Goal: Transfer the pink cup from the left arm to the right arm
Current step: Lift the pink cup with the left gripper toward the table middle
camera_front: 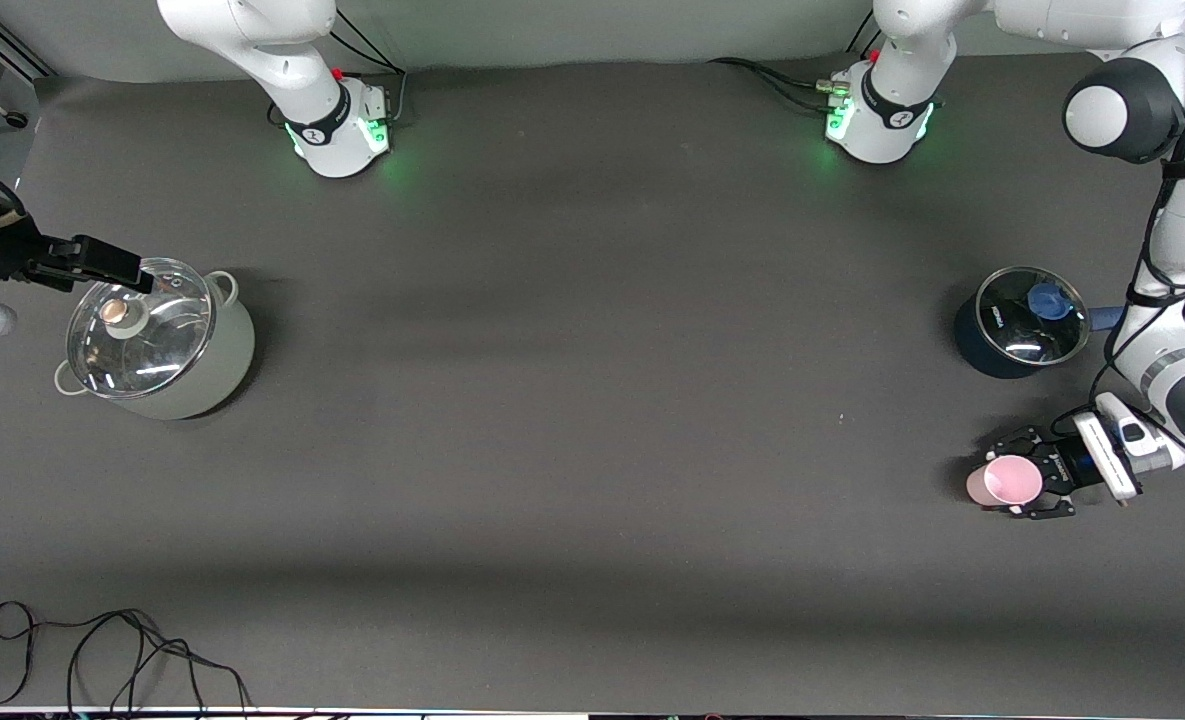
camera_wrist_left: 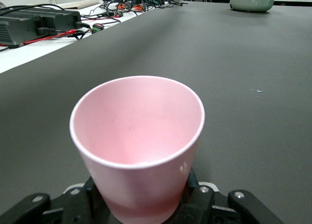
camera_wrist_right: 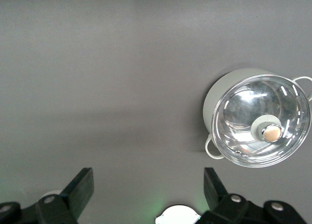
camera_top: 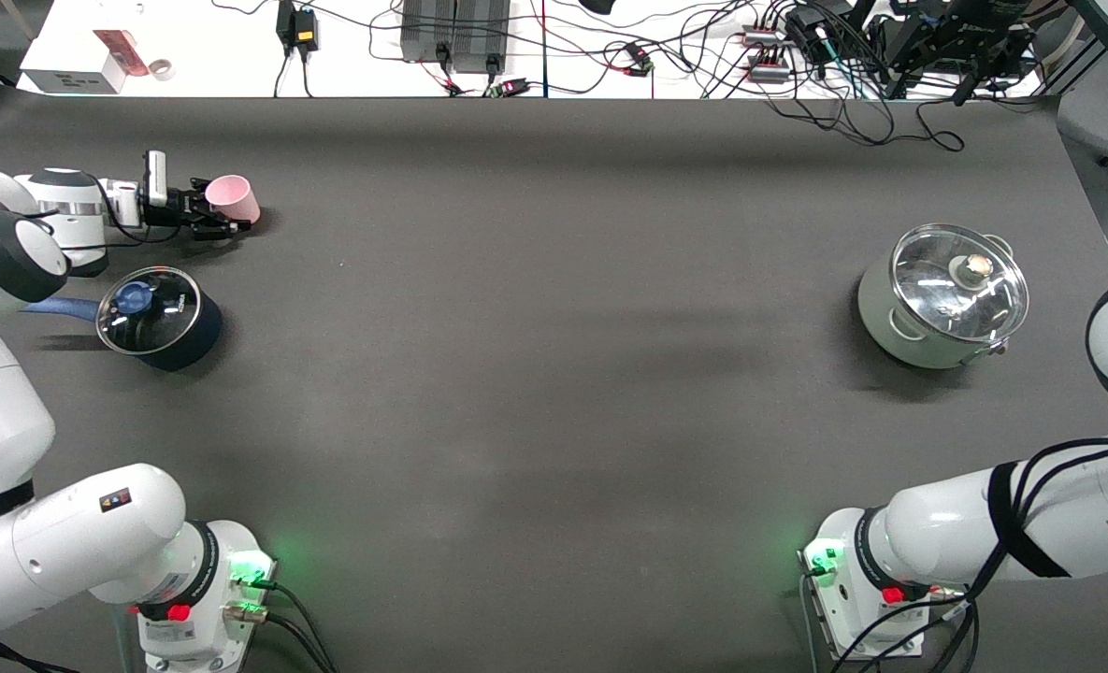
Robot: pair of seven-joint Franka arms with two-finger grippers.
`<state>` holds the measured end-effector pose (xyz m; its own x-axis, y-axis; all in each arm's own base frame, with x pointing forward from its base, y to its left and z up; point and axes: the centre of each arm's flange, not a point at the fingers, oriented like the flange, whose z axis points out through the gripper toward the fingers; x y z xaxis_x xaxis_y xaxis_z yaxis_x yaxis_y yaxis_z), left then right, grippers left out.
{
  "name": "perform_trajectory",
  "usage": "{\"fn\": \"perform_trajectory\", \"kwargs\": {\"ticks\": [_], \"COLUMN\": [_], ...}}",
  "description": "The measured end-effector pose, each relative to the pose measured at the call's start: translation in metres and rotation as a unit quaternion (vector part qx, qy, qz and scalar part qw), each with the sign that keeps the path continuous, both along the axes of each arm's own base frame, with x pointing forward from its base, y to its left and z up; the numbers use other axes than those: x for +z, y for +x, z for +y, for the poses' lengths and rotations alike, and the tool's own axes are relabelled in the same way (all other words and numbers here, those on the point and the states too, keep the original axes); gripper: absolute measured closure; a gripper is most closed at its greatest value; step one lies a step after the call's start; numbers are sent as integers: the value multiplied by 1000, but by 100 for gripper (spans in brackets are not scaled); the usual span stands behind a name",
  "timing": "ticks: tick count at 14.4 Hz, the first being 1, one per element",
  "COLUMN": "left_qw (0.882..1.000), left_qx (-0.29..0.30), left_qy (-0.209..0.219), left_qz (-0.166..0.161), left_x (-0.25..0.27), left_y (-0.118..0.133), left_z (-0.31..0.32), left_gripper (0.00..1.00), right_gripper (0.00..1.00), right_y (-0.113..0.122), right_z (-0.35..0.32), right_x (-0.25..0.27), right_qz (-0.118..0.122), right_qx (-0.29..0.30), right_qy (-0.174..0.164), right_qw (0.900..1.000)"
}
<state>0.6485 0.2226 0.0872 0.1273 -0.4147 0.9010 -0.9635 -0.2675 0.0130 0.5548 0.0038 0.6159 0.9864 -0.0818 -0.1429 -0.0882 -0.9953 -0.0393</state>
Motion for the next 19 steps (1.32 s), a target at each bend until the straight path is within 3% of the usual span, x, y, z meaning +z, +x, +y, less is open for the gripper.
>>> {"fn": "perform_trajectory", "kwargs": {"ticks": [3, 6, 10, 13, 16, 19], "left_qw": [1000, 999, 997, 993, 985, 980], "left_qx": [9, 20, 47, 98, 151, 170], "left_qy": [-1, -6, 0, -22, -59, -72], "left_qz": [9, 31, 68, 62, 56, 71], "left_x": [8, 42, 115, 176, 224, 264], "left_y": [5, 27, 71, 92, 73, 18], "left_z": [2, -13, -85, -159, -261, -363], "left_gripper": [34, 34, 34, 34, 34, 34], "right_gripper": [0, 0, 0, 0, 0, 0], "right_y": [0, 0, 0, 0, 0, 3], "right_z": [0, 0, -1, -1, -3, -7], "right_x": [0, 0, 0, -1, -1, -5], "right_qz": [0, 0, 0, 0, 0, 5], "right_qx": [0, 0, -1, -1, -3, -7], "right_qy": [0, 0, 0, 0, 0, -1], "right_qw": [1000, 1000, 1000, 1000, 1000, 1000]}}
